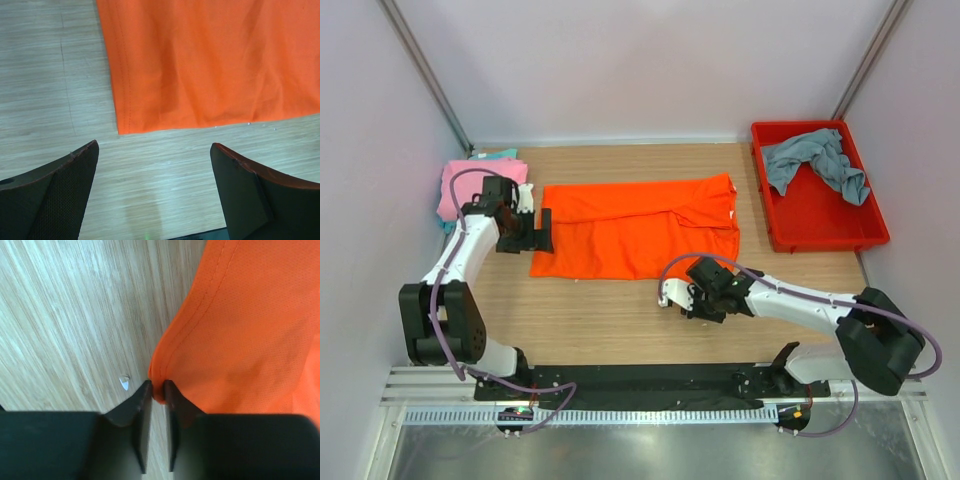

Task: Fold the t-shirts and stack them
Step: Fold the tshirt

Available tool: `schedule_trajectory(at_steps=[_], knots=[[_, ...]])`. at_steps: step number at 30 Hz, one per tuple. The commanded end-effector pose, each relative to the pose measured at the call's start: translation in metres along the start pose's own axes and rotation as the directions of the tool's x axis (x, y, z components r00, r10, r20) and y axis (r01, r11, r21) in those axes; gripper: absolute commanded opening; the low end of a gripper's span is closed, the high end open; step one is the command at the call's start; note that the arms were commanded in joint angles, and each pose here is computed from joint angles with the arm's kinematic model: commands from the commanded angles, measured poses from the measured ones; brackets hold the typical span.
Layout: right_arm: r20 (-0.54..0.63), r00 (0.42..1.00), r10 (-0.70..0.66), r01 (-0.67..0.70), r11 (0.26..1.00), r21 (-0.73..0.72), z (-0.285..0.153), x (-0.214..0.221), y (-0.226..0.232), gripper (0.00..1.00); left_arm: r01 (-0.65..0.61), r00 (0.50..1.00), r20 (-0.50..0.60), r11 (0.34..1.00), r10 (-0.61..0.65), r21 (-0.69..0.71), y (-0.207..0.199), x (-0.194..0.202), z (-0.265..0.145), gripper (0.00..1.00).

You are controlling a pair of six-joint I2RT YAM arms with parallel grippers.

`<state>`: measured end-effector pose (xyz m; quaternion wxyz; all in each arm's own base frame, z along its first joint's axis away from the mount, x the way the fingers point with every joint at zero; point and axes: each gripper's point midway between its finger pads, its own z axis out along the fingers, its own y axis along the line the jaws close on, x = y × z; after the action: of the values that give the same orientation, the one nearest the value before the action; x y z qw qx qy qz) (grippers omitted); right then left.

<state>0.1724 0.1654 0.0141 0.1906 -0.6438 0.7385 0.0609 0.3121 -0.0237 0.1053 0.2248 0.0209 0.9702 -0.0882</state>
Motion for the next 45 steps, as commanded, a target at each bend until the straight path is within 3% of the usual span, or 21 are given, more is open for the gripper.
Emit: schedule_trajectory(at_steps=[1,4,9,13,23,36,42,43,45], knots=[[-0.103,0.995,-0.005,0.003,1.0,-0.026,0.012,0.022,0.005,0.18,0.004,0.998,-0.056,1.0,-0.003,0.016,0.0,0.009,0.004,0.93],[-0.104,0.995,0.002,-0.003,1.0,-0.008,0.01,0.021,0.002,0.02,0.004,0.996,-0.084,1.0,-0.006,-0.022,0.007,0.013,0.008,0.89],[-0.044,0.999,0.024,-0.021,0.997,0.069,-0.004,0.011,-0.009,0.01,-0.073,0.992,-0.112,0.988,0.057,-0.139,0.034,0.023,0.019,0.76],[-0.018,0.999,0.043,-0.041,0.994,0.1,-0.01,0.011,-0.015,0.01,-0.107,0.987,-0.146,0.963,0.072,-0.248,0.057,0.028,0.025,0.75],[-0.033,0.998,0.05,-0.045,0.99,0.137,-0.01,0.014,-0.023,0.01,-0.106,0.968,-0.246,0.971,0.052,-0.213,0.063,0.044,0.062,0.59],[-0.052,0.997,0.055,-0.048,0.989,0.137,-0.006,0.018,-0.023,0.01,-0.074,0.958,-0.282,0.991,0.04,-0.109,0.049,0.054,0.081,0.5],[-0.059,0.997,0.058,-0.049,0.988,0.145,-0.006,0.019,-0.025,0.02,-0.073,0.951,-0.307,0.993,0.043,-0.087,0.046,0.062,0.085,0.26],[-0.056,0.997,0.056,-0.047,0.988,0.15,-0.006,0.018,-0.025,0.01,-0.069,0.95,-0.308,0.995,0.043,-0.076,0.044,0.062,0.085,0.14],[-0.055,0.997,0.058,-0.049,0.987,0.154,-0.007,0.018,-0.026,0.02,-0.072,0.951,-0.306,0.995,0.048,-0.069,0.042,0.063,0.083,0.03]])
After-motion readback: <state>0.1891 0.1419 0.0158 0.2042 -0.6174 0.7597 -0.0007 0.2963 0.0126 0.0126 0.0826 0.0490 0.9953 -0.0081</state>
